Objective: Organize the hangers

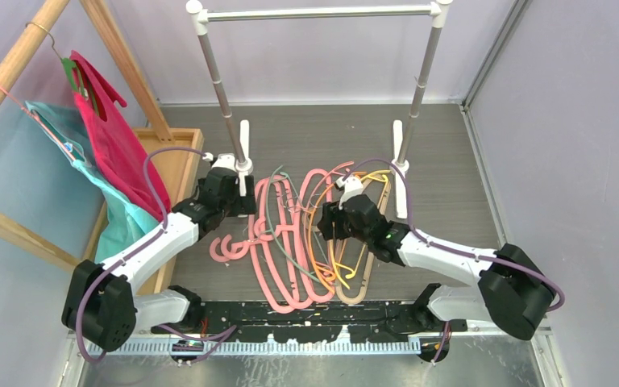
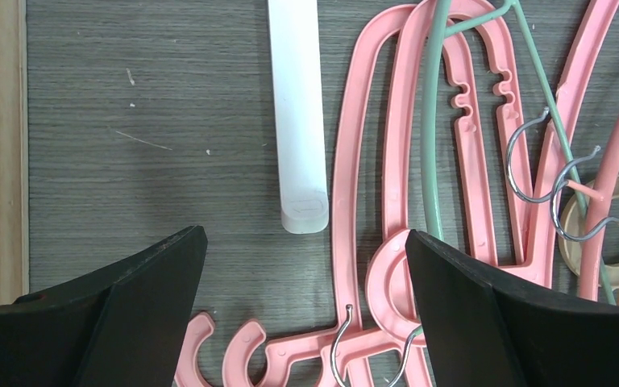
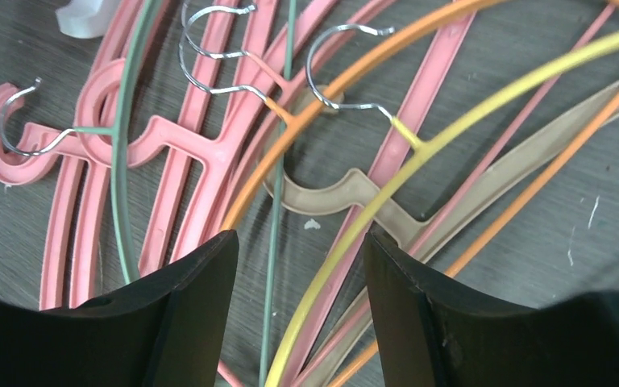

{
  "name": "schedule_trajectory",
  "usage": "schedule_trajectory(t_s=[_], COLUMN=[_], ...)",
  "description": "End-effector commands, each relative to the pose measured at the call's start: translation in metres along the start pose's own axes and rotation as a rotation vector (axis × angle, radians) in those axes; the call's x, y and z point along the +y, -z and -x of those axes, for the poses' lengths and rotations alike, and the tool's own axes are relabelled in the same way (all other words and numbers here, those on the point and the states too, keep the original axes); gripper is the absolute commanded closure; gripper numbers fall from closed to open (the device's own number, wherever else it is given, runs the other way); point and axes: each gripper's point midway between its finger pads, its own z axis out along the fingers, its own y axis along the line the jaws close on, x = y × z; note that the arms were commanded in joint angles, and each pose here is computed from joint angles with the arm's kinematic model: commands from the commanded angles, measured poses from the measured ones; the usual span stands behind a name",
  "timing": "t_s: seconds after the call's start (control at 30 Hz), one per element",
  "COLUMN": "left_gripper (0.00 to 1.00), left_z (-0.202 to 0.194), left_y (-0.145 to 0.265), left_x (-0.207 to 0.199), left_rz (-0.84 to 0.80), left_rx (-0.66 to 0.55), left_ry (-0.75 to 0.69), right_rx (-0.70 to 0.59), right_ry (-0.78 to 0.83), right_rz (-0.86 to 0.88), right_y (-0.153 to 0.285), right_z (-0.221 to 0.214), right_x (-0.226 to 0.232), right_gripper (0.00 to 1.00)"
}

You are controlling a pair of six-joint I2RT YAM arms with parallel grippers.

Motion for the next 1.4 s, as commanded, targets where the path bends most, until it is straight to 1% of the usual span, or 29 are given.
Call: schedule_trajectory(t_s=[0.0,0.1,0.3,0.43,0.57,0.7,0.73,0.8,0.87,0.93,1.0,1.07,1.2,1.27,1.37], left_gripper=[0.02,0.02,0.02,0.02,0.02,0.02,0.02,0.02,0.02,0.02,0.02,0.02,0.02,0.02,0.02], left_z=[0.013,0.012,0.009,0.007,0.005,0.003,0.003,0.002,0.003,0.003,0.004,0.004,0.003,0.003,0.001], left_y=[0.004,0.006,0.007,0.007,0.007,0.006,0.006,0.006,0.006,0.007,0.008,0.009,0.009,0.009,0.009], left_x=[-0.002,0.001,0.004,0.005,0.006,0.007,0.008,0.008,0.008,0.008,0.009,0.009,0.009,0.01,0.01], left_rz=[0.0,0.008,0.015,0.02,0.022,0.026,0.027,0.028,0.028,0.031,0.03,0.029,0.029,0.031,0.033], left_rx=[-0.041,-0.046,-0.046,-0.041,-0.041,-0.037,-0.038,-0.036,-0.038,-0.04,-0.044,-0.046,-0.049,-0.046,-0.04], left_ry=[0.012,0.01,0.008,0.006,0.007,0.008,0.009,0.009,0.009,0.009,0.013,0.016,0.02,0.019,0.02], right_rx=[0.0,0.025,0.093,0.083,0.082,0.092,0.089,0.08,0.06,0.034,0.008,-0.02,-0.092,-0.148,-0.243], right_ry=[-0.067,-0.072,-0.089,-0.106,-0.116,-0.116,-0.117,-0.12,-0.13,-0.139,-0.152,-0.166,-0.199,-0.212,-0.215], right_rz=[-0.03,-0.042,-0.057,-0.12,-0.144,-0.151,-0.154,-0.156,-0.158,-0.158,-0.159,-0.148,-0.102,-0.055,0.024], right_y=[-0.002,-0.001,-0.006,-0.003,0.0,0.0,0.001,0.002,0.006,0.012,0.019,0.027,0.047,0.06,0.08], right_z=[-0.009,-0.02,-0.044,-0.053,-0.06,-0.065,-0.064,-0.061,-0.054,-0.044,-0.034,-0.021,0.009,0.032,0.077], right_x=[0.003,0.005,0.009,0.0,-0.006,-0.008,-0.009,-0.009,-0.008,-0.008,-0.007,-0.003,0.007,0.017,0.038], right_gripper=[0.37,0.38,0.45,0.48,0.48,0.57,0.61,0.72,0.84,0.91,0.95,0.97,0.98,0.98,0.98])
